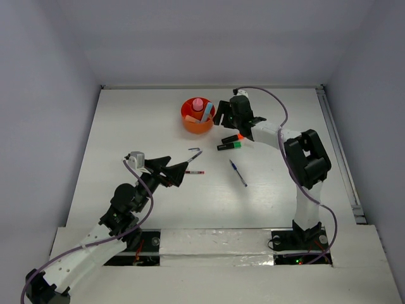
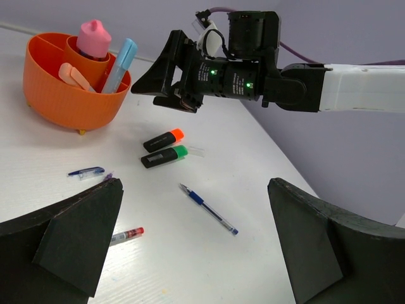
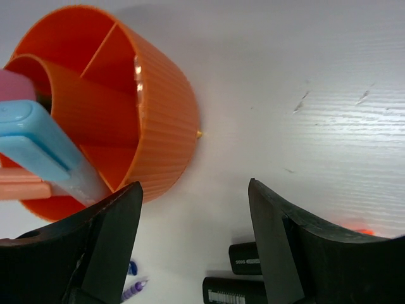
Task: Sort the stationery into containers
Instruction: Pick up the pen from the center of the board.
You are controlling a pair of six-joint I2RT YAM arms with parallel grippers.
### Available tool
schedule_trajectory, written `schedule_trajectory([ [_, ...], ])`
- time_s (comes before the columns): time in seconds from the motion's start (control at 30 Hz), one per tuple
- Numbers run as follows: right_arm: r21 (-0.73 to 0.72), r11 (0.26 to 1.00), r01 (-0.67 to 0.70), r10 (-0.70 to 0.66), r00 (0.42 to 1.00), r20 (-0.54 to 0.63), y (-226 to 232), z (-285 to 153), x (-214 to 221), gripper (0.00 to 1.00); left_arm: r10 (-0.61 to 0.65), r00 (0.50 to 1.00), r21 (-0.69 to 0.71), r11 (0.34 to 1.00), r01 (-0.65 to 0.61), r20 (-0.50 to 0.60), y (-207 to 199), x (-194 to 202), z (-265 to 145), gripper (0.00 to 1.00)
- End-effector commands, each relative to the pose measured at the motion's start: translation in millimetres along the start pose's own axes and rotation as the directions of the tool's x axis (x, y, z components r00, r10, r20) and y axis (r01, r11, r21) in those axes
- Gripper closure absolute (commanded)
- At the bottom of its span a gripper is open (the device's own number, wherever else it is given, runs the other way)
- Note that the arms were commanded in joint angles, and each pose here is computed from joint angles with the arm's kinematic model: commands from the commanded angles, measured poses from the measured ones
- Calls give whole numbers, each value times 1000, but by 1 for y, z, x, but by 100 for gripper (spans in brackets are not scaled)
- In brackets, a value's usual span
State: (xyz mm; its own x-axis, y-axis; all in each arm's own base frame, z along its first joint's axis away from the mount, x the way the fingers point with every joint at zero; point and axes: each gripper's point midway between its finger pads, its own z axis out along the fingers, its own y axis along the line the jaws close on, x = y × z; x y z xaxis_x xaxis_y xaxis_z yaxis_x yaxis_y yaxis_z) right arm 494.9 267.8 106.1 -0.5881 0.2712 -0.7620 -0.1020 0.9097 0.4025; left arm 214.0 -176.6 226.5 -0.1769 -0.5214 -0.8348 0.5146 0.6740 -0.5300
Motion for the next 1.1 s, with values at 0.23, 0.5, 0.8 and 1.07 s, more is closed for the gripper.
schedule_trajectory([
  [0.23, 40, 999, -19, 13, 989, 146, -12, 9, -77, 24, 14, 1000, 14, 1000, -14, 25, -4, -8, 4, 1],
  [0.5, -170, 985, 14, -10, 1000, 20, 15, -40, -32, 51, 12, 1000, -29, 1000, -12, 29, 3, -7, 6, 1],
  [0.8, 161, 985, 57, -39, 993, -112, -66, -78, 23, 72, -8, 999, -48, 999, 6, -35, 6, 8, 17, 1],
  [1.07, 152, 987, 55, -27, 984, -178, -63, -55, 35, 33, -5, 1000, -51, 999, 3, -29, 7, 6, 12, 1],
])
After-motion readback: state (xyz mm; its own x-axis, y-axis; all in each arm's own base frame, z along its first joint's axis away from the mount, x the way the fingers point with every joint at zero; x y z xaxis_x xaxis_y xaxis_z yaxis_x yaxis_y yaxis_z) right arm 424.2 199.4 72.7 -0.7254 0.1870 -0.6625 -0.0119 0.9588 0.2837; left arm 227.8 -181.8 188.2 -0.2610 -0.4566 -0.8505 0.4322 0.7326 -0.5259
